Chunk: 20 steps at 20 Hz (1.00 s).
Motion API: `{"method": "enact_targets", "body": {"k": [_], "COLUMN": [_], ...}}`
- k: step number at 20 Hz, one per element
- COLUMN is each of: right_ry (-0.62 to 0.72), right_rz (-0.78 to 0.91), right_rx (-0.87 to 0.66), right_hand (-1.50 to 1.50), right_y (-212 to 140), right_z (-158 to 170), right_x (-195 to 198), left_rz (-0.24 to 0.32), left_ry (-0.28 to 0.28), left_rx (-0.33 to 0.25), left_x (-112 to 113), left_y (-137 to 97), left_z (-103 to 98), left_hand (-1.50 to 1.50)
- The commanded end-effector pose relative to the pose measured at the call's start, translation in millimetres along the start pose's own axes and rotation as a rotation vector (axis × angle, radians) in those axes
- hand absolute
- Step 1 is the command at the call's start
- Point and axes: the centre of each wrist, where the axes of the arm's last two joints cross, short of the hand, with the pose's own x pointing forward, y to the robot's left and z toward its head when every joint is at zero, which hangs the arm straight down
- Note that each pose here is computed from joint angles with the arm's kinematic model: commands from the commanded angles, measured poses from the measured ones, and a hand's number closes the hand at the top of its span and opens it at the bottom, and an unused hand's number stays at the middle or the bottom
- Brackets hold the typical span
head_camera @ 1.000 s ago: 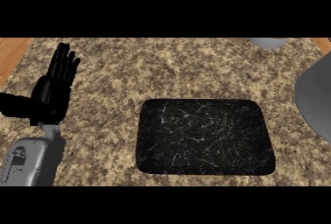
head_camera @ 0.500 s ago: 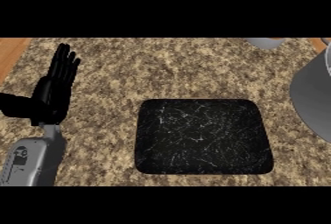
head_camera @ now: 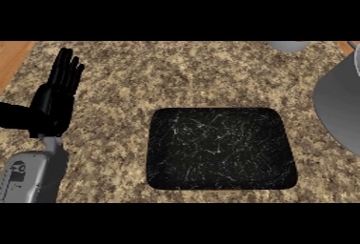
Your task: Pick the pear from the tray and place it in the pot
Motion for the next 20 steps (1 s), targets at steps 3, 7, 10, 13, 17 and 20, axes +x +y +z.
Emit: {"method": "enact_targets", "body": {"k": [3,7,10,13,17,20], "right_ry": [-0.031,-0.048,-0.029,-0.034,-0.029,-0.022], "right_rz": [-0.266,-0.32,-0.353,-0.358,-0.354,-0.358], "right_rx": [-0.07,-0.138,-0.166,-0.185,-0.227,-0.234], "right_hand": [-1.5,-1.5,-1.5,-1.5,-1.5,-1.5], "right_y": [-18.4,-36.8,-48.6,-61.0,-75.4,-72.3], "right_z": [9.0,26.0,32.3,35.3,46.1,52.4], "right_x": [1.9,0.6,3.3,8.9,11.7,6.2], "left_rz": [0.015,0.004,0.014,0.008,0.013,0.014], "left_ry": [-0.003,-0.004,-0.005,-0.02,-0.016,-0.028], "left_rx": [0.017,0.004,0.0,-0.014,0.017,0.012], "left_x": [0.3,-7.1,-2.3,-3.0,0.4,-1.1], "left_y": [-1.1,-1.3,-1.4,2.3,6.1,1.2], "left_z": [-1.9,5.7,2.7,2.2,3.5,4.5], "left_hand": [0.0,0.0,0.0,0.0,0.0,0.0]}}
